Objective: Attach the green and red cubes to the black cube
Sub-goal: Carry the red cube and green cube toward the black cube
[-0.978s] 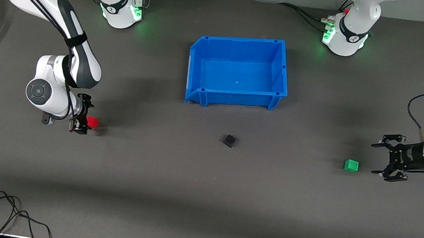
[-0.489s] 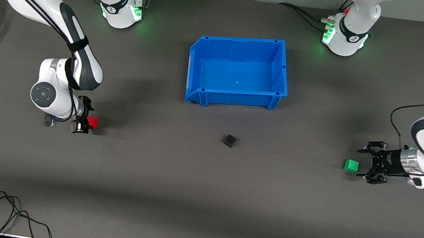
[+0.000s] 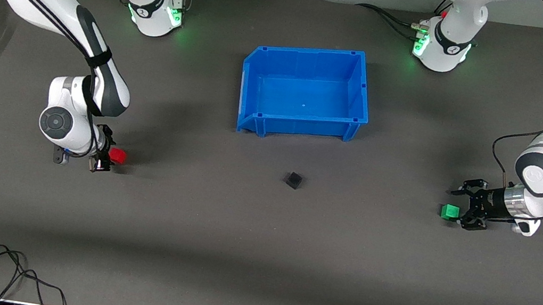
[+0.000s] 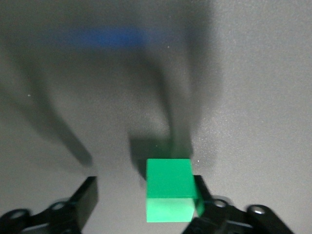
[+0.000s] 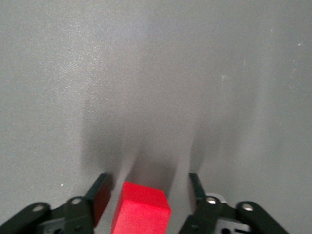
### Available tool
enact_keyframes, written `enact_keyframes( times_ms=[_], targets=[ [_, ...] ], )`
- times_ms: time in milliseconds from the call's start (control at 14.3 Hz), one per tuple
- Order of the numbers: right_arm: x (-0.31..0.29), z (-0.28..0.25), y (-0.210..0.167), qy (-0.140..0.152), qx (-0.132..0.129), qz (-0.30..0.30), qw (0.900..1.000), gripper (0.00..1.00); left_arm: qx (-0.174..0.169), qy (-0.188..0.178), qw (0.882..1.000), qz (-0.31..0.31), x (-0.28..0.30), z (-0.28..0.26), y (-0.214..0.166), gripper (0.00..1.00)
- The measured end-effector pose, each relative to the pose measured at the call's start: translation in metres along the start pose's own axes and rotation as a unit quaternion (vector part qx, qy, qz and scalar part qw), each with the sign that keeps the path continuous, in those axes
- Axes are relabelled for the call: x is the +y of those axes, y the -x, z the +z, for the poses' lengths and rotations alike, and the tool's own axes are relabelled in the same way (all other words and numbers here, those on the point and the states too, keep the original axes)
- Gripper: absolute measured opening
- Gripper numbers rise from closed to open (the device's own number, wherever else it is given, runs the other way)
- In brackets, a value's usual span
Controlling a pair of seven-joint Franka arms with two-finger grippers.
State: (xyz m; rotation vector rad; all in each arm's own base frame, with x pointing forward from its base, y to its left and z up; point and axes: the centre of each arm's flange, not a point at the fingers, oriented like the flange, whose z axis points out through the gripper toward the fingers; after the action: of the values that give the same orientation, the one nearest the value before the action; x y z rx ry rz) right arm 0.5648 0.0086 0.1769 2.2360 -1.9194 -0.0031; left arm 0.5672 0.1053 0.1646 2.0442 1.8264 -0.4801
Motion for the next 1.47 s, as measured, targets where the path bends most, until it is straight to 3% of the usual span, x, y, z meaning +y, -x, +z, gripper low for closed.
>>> enact_keyframes(
  times_ms=[140,279,559,629,769,908,1048,1328,1467],
  targets=[
    [-0.001,-0.001,0.000,-0.001,0.000,0.004,1.000,0.96,0.000,0.002,1.000,0.000,0.001,-0.001,0.000,0.52],
    [-0.003,-0.003,-0.001,-0.004,0.000,0.014,1.000,0.97,0.001,0.007,1.000,0.002,0.005,-0.007,0.002,0.37],
    [-0.005,-0.006,-0.001,-0.007,-0.004,0.029,1.000,0.95,-0.015,0.014,1.000,-0.017,0.031,-0.029,0.034,0.37],
    [-0.005,-0.006,-0.001,-0.007,-0.004,0.030,1.000,0.89,-0.018,0.013,1.000,-0.020,0.038,-0.032,0.050,0.37],
    [-0.005,-0.006,-0.001,-0.007,-0.004,0.030,1.000,0.67,-0.018,0.006,1.000,-0.023,0.049,-0.027,0.088,0.37],
    [-0.006,-0.007,0.000,-0.008,-0.004,0.029,1.000,0.63,-0.017,-0.008,1.000,-0.015,0.057,-0.007,0.134,0.37],
    [-0.010,-0.015,0.003,-0.016,-0.004,0.025,1.000,0.40,-0.018,-0.003,1.000,0.000,0.064,0.016,0.181,0.37],
    [-0.016,-0.054,0.008,-0.050,-0.003,0.017,0.999,0.39,-0.010,0.018,0.999,0.042,0.069,0.055,0.271,0.37],
    [-0.019,-0.071,0.033,-0.064,-0.009,-0.004,0.998,0.39,-0.005,0.025,0.999,0.035,0.073,0.073,0.307,0.37]
  ],
)
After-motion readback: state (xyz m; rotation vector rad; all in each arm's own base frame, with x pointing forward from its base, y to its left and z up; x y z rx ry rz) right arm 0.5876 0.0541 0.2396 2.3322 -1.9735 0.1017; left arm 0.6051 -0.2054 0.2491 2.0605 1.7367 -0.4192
